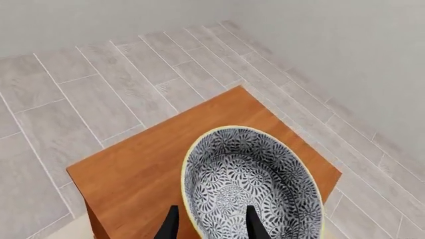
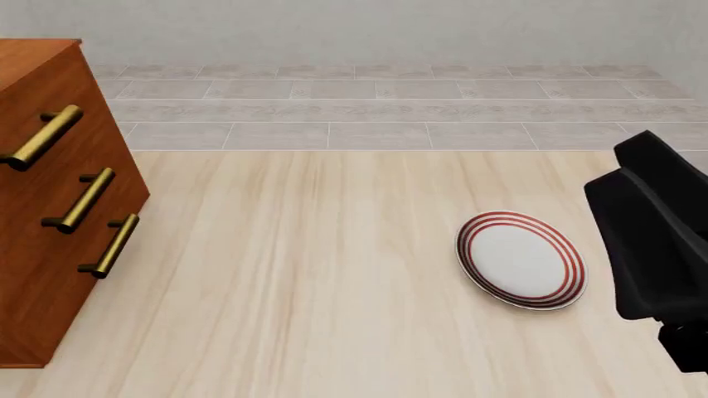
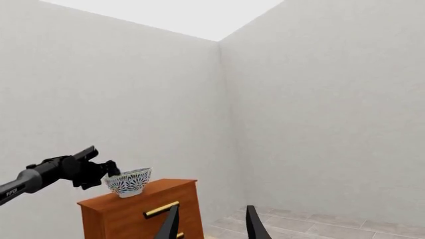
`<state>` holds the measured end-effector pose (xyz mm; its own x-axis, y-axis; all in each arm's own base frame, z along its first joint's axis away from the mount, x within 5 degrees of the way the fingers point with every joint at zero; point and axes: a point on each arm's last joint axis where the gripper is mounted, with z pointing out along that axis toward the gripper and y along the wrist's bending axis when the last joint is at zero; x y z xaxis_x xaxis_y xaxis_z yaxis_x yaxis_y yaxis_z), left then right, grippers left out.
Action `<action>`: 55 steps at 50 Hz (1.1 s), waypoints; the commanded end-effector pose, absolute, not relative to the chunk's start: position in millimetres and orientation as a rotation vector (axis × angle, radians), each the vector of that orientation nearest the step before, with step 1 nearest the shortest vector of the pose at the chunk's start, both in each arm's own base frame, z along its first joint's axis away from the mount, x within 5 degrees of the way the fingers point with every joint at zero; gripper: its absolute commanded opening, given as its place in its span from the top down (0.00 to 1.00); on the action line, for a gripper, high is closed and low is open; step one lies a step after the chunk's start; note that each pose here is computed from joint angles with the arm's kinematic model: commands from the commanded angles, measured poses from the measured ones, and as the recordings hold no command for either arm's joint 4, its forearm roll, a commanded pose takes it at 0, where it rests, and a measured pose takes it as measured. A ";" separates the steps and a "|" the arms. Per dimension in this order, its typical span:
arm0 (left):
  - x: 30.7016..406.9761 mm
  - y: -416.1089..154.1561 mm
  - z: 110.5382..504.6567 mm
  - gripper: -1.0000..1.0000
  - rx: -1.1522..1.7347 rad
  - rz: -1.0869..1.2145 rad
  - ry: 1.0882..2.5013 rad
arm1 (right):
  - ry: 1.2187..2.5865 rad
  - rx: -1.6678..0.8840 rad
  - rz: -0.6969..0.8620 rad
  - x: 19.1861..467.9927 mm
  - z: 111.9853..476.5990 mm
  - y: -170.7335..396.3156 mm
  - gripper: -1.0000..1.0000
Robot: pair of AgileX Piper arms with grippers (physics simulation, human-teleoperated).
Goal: Put the bowl on top of the cabinet.
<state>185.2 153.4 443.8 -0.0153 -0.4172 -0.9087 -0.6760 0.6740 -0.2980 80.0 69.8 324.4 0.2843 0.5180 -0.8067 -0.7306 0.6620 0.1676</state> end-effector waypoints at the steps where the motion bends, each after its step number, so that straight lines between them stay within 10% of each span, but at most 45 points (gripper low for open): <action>1: 187.0 150.8 461.0 0.00 -0.887 0.250 1.625 | 0.968 -0.253 0.847 79.2 324.6 69.1 0.00; 55: 173.9 114.9 553.2 0.00 -0.763 0.178 1.522 | 0.966 -0.251 0.852 79.2 325.4 69.1 0.00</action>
<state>178.6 121.8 545.0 0.0719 -0.3495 -0.9342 -0.5717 0.7530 -0.3258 79.2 69.1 325.3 0.2826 0.5233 -0.8039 -0.7322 0.6591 0.1716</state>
